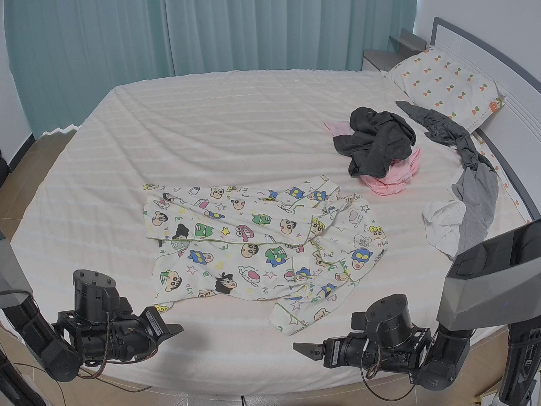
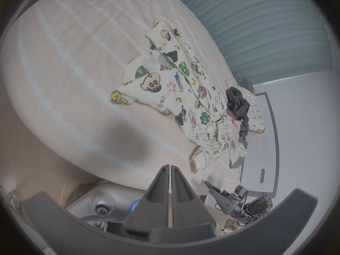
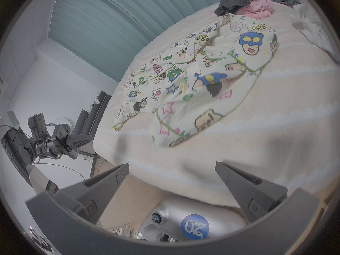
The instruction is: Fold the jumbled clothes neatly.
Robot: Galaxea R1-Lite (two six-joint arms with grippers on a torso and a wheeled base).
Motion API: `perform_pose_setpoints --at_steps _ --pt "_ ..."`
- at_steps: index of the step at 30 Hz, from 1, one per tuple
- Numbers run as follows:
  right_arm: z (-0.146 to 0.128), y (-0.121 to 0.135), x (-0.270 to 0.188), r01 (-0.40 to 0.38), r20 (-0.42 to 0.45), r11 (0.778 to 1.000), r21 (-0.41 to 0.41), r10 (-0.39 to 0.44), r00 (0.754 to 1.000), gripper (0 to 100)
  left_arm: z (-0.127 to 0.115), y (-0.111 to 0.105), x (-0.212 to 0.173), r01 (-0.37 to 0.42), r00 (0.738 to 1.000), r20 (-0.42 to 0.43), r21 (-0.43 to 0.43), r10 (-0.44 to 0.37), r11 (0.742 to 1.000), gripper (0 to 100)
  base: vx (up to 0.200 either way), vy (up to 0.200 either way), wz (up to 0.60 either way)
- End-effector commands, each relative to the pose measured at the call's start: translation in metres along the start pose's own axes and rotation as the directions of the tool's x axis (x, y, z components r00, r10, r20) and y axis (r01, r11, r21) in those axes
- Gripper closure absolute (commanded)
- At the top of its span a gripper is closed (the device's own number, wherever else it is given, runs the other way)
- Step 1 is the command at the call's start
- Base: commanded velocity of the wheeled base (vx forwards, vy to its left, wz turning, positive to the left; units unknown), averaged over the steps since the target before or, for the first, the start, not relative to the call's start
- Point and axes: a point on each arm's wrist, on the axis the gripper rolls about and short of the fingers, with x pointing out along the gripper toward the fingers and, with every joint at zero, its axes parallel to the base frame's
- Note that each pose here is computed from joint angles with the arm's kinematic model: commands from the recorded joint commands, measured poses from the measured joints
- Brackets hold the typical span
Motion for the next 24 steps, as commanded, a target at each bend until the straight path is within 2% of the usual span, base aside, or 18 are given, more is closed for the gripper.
perform_pose_setpoints --at_steps 1,7,10,18,24 --pt "-0.002 -0.002 0.003 0.004 -0.004 1.000 -0.001 -0.004 1.000 0 0.001 0.001 0.003 -0.008 1.000 -0.003 0.005 0.008 1.000 100 0.000 0.000 0.00" --pt "-0.003 -0.004 0.008 -0.003 0.031 1.000 -0.006 0.003 1.000 0 0.008 0.001 0.002 0.016 0.999 0.037 -0.004 -0.016 1.000 100 0.000 0.000 0.00" --pt "-0.003 -0.004 0.010 0.001 0.055 1.000 -0.008 0.000 0.998 0 0.012 0.003 0.001 0.014 0.999 0.053 -0.020 -0.013 1.000 100 0.000 0.200 0.00" --pt "0.014 -0.005 0.020 0.016 0.207 1.000 0.010 -0.018 0.978 0 0.018 0.008 0.005 -0.002 0.998 0.064 -0.042 0.005 0.999 100 0.000 0.200 0.00" --pt "0.014 -0.006 0.021 0.024 0.213 1.000 0.015 -0.027 0.977 0 0.025 0.010 0.006 0.004 0.995 0.099 -0.055 0.001 0.998 100 0.000 0.200 0.00"
